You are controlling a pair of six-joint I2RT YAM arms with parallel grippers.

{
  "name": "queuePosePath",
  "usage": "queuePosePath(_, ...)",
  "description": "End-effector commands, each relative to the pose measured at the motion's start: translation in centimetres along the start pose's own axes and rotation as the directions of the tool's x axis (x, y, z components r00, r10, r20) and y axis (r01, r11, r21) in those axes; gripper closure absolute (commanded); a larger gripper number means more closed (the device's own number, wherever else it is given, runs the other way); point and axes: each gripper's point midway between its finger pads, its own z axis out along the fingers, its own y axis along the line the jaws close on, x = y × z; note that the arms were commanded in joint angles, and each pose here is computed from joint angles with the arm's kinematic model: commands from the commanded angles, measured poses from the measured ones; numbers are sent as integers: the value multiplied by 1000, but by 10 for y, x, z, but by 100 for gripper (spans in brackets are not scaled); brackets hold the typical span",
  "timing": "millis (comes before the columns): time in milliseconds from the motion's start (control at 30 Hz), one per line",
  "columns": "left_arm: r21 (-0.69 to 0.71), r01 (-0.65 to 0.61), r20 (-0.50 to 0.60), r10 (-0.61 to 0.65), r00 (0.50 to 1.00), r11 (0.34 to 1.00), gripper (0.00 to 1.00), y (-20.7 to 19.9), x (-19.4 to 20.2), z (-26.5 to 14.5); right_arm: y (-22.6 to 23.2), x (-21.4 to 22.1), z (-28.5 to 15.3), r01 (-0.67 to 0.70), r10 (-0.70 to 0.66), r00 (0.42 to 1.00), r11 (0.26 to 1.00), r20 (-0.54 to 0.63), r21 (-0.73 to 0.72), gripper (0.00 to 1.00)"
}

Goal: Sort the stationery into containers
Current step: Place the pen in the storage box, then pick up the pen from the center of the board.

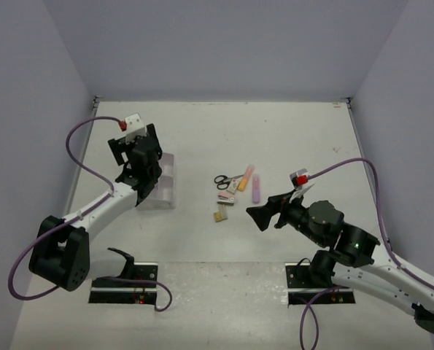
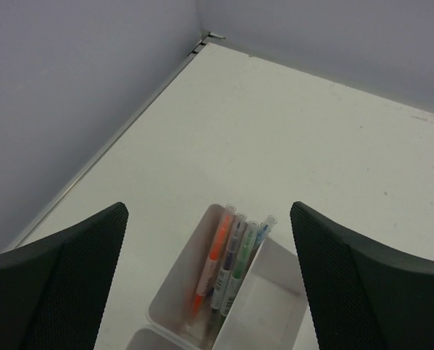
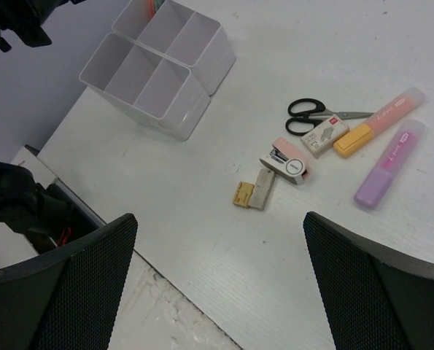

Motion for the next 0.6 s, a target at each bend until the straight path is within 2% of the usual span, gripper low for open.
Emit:
queuePosePath(0, -10, 266, 62, -265, 962, 964, 0, 28, -79, -27, -2, -6, 7, 6, -6, 1000, 999, 1, 37, 1)
queuePosePath(67, 143, 307, 35, -315, 948, 941, 0, 21, -104, -47, -7, -8, 10, -15, 15, 1000, 996, 3, 82, 1)
queuePosePath(133, 329, 292, -22, -301, 953, 898, 0, 6, -115, -73, -15, -4, 15, -34, 36, 999, 989, -15, 147, 1)
queuePosePath(200, 483, 252, -68, -250, 966, 839, 0, 0, -114, -102, -23, 6, 24, -34, 49, 997, 976, -65, 213, 1)
queuePosePath(267, 646, 186, -122, -140, 983, 741, 0, -16, -95, -131, -26, 7, 29, -37, 65, 993, 963, -95, 268, 1)
queuePosePath(333, 677, 156, -180, -43, 983, 720, 0, -9, -60, -145, -39, 11, 34, -42, 91, 989, 932, -120, 361, 1)
queuePosePath(367, 680, 153, -184, -35, 982, 717, 0, -9, -57, -146, -40, 13, 37, -32, 90, 987, 926, -137, 377, 1)
queuePosePath(433, 678, 136, -212, 15, 977, 722, 0, 0, -27, -151, -41, 15, 47, -32, 111, 976, 924, -186, 382, 1)
queuePosePath(467, 672, 137, -226, 24, 974, 728, 0, 6, -9, -153, -41, 22, 56, -25, 124, 962, 927, -244, 373, 4)
queuePosePath(567, 663, 167, -200, -43, 979, 729, 0, 17, -11, -158, -54, 34, 73, 27, 128, 941, 894, -313, 447, 7)
